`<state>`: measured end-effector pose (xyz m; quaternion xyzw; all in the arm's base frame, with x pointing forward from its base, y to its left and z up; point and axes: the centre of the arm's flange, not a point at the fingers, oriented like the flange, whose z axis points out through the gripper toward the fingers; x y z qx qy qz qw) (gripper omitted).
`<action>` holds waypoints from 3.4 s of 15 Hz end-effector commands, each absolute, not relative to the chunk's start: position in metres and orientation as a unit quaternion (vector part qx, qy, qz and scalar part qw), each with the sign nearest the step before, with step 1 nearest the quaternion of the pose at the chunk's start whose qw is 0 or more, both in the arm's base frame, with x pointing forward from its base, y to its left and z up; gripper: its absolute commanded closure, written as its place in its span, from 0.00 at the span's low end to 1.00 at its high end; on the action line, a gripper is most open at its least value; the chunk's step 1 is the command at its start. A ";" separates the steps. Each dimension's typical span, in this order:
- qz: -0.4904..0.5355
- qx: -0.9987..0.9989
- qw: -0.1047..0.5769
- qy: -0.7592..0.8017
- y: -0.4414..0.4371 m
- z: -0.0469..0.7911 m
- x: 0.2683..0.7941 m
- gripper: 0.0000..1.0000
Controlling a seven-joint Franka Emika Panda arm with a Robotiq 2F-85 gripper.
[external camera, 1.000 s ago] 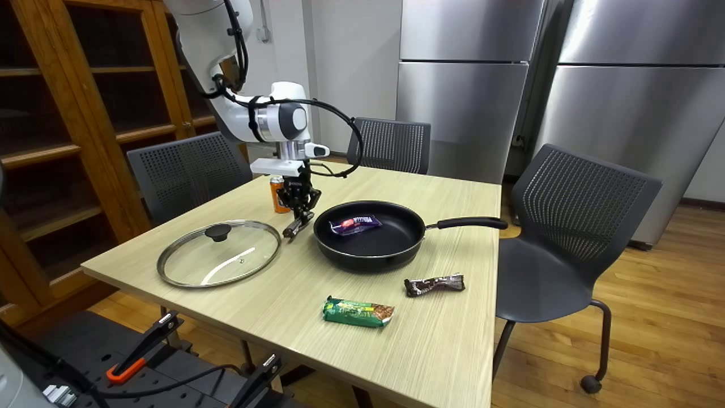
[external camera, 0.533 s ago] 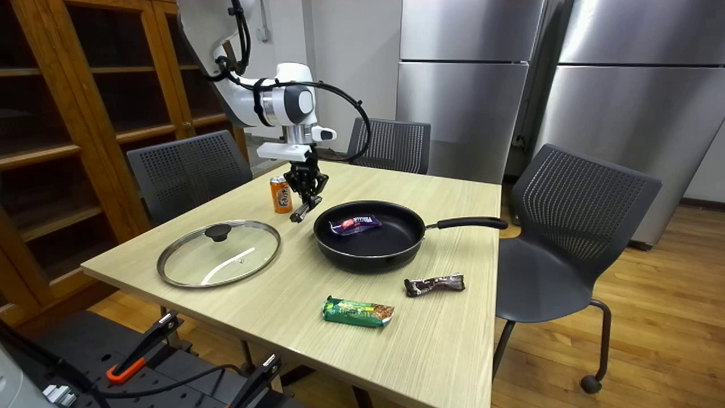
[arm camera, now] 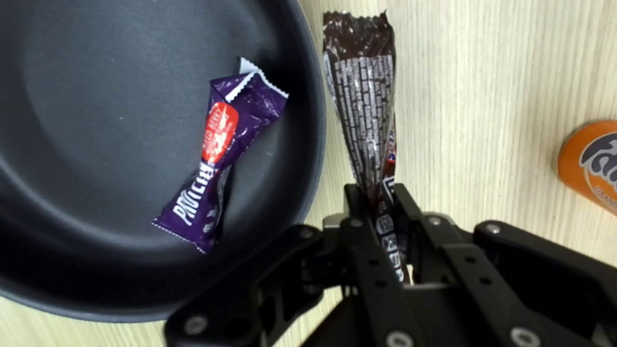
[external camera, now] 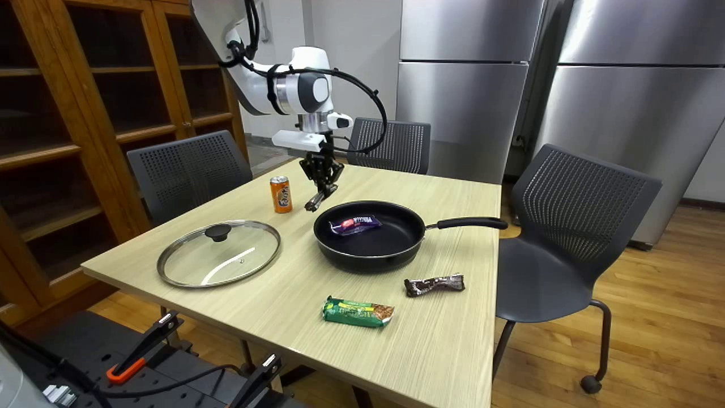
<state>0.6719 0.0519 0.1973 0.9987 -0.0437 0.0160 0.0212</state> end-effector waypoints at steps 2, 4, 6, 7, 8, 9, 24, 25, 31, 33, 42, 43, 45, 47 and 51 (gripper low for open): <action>0.035 0.996 -0.001 -0.081 0.018 0.219 0.650 0.96; 0.039 0.994 -0.006 -0.101 0.003 0.220 0.644 0.96; 0.039 0.992 -0.013 -0.122 -0.014 0.217 0.638 0.96; 0.038 0.990 -0.016 -0.133 -0.020 0.216 0.635 0.96; 0.038 0.989 -0.019 -0.145 -0.028 0.213 0.632 0.96; 0.037 0.987 -0.022 -0.158 -0.035 0.210 0.629 0.96; 0.004 0.956 -0.029 -0.292 -0.103 0.164 0.619 0.96; 0.002 0.955 -0.031 -0.296 -0.103 0.162 0.620 0.96; -0.004 0.948 -0.034 -0.317 -0.101 0.152 0.635 0.96; -0.004 0.946 -0.034 -0.322 -0.101 0.150 0.641 0.96; -0.017 0.943 -0.034 -0.331 -0.092 0.135 0.665 0.96; -0.019 0.943 -0.034 -0.331 -0.092 0.134 0.666 0.94; -0.022 0.942 -0.034 -0.332 -0.090 0.132 0.667 0.58; -0.026 0.942 -0.034 -0.332 -0.089 0.133 0.667 0.45; -0.025 0.942 -0.038 -0.334 -0.091 0.142 0.661 0.15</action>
